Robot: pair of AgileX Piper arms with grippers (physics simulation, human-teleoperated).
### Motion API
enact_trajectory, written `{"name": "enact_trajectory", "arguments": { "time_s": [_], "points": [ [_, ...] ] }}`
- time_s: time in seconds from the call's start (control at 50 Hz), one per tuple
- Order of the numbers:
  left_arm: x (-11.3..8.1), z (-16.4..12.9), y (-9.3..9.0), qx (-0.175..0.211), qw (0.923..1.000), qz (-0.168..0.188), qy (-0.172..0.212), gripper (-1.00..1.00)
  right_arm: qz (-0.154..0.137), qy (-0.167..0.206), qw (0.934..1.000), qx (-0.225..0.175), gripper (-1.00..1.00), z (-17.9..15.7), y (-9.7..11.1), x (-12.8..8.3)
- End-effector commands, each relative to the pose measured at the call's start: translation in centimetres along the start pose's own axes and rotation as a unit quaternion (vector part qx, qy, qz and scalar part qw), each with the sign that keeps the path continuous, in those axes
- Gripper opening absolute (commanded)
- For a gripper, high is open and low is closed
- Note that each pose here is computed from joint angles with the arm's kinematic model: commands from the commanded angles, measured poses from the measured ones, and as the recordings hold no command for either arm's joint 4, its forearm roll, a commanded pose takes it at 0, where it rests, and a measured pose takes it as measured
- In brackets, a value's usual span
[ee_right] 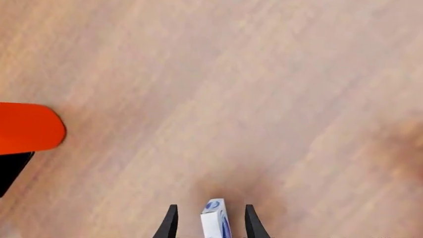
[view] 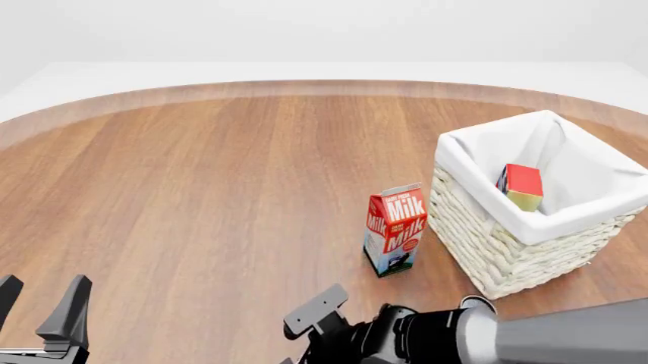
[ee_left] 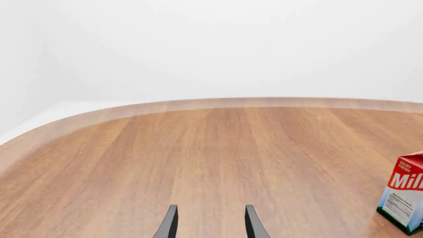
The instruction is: Pick up the cream cheese box and the butter, and put them in the basket.
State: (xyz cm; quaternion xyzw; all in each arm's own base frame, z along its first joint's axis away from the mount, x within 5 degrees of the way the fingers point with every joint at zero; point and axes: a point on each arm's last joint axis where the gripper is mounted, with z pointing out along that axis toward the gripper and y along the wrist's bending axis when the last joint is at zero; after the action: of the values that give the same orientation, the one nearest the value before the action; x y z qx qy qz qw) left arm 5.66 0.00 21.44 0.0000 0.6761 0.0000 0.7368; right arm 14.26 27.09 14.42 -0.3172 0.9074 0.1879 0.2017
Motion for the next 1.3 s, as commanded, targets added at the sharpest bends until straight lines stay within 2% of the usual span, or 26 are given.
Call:
{"name": "enact_trajectory", "arguments": {
  "time_s": [0.02, 0.72, 1.06, 1.08, 1.3],
  "points": [
    [0.0, 0.0, 0.0, 0.0, 1.0, 0.0, 0.0, 1.0, 0.002, 0.005, 1.0, 0.0, 1.0, 0.2, 0.1, 0.4],
    [0.0, 0.0, 0.0, 0.0, 1.0, 0.0, 0.0, 1.0, 0.015, 0.02, 0.9997, 0.002, 1.0, 1.8, 0.1, 2.0],
    [0.0, 0.0, 0.0, 0.0, 1.0, 0.0, 0.0, 1.0, 0.016, 0.02, 0.9997, 0.004, 1.0, 1.4, -0.2, 1.8],
    [0.0, 0.0, 0.0, 0.0, 1.0, 0.0, 0.0, 1.0, 0.017, 0.02, 0.9996, 0.006, -1.0, 1.5, -0.4, 1.8],
    [0.0, 0.0, 0.0, 0.0, 1.0, 0.0, 0.0, 1.0, 0.017, 0.017, 0.9997, 0.007, -1.0, 1.3, -0.6, 1.5]
  ]
}}
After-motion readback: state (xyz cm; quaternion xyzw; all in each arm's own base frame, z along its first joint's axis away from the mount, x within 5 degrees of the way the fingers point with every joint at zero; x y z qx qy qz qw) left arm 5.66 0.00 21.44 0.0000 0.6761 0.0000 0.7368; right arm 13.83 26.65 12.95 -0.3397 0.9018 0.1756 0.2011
